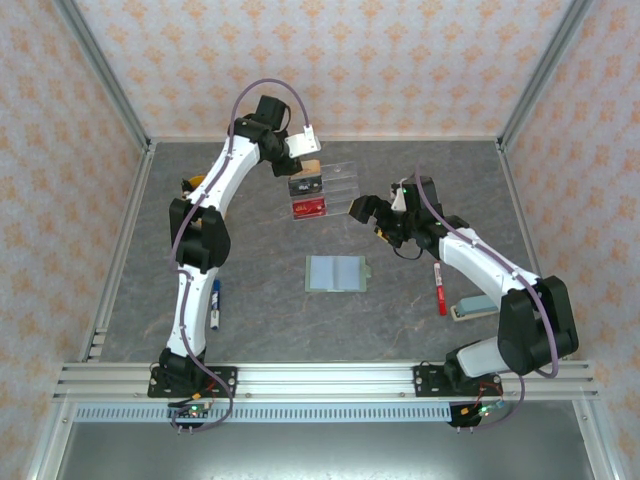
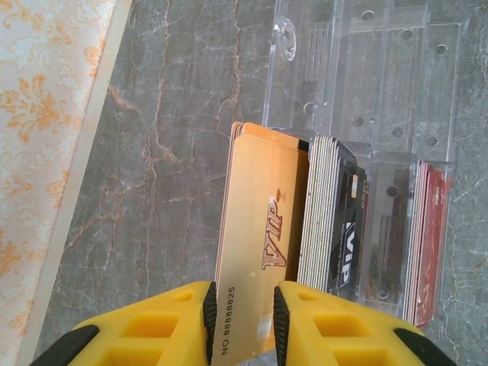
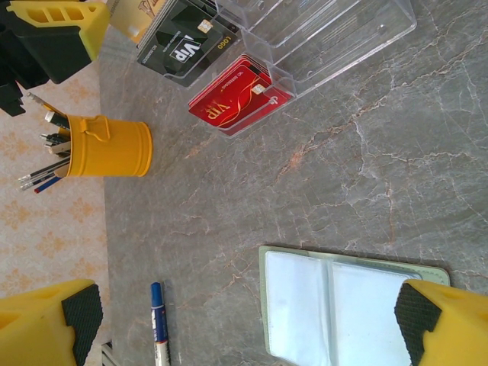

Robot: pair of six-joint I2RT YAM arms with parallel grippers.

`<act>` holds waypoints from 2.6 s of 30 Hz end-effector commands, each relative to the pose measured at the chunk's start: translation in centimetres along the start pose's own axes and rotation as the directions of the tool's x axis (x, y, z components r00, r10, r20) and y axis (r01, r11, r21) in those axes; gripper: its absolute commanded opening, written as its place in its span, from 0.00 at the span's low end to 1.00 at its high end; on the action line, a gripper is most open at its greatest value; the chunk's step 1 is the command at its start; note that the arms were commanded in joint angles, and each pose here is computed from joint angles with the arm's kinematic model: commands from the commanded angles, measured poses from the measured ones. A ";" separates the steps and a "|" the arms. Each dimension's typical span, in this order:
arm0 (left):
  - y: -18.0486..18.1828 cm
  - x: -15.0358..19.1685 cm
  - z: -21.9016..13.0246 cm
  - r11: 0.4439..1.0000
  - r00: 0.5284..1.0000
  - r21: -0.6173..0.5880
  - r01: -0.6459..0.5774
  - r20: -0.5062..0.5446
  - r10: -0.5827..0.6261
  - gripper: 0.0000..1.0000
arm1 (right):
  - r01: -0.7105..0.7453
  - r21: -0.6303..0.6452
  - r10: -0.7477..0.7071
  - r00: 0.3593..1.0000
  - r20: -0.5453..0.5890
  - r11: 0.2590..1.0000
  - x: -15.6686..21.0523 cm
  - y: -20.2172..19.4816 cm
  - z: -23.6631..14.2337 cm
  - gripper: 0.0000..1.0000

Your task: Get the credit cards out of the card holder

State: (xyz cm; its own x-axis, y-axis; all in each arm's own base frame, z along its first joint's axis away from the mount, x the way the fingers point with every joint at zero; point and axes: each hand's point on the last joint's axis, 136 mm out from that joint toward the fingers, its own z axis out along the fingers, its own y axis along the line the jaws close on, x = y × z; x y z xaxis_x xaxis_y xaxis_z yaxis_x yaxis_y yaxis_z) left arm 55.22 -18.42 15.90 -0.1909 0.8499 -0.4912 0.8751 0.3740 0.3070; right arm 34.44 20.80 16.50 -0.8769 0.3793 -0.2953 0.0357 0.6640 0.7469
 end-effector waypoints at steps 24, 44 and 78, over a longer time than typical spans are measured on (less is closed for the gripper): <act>0.5 0.8 -14.5 0.537 0.569 -0.221 0.814 0.488 -0.662 0.42 | 0.445 0.452 -0.317 0.889 -0.331 0.773 10.7 -2.0 8.7 0.86; -9.2 15.2 -16.6 -0.109 0.085 -0.320 0.941 0.536 -0.840 0.78 | 0.475 0.576 -0.257 0.870 -0.420 0.666 12.8 -6.2 12.0 0.68; -13.0 18.9 -17.3 -0.160 0.069 -0.400 0.903 0.500 -0.863 0.95 | 0.324 0.348 -0.239 0.934 -0.266 0.880 10.0 -1.2 9.8 0.33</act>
State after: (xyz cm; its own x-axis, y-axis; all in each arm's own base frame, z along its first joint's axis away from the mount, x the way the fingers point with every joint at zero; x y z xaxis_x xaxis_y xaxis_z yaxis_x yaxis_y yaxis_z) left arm 33.25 -2.00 16.22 -0.5752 -0.4366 -0.6917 -0.4420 0.8775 -0.1862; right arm 29.65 28.92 3.41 -0.9733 0.0020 -0.2297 -0.0608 0.9621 0.2659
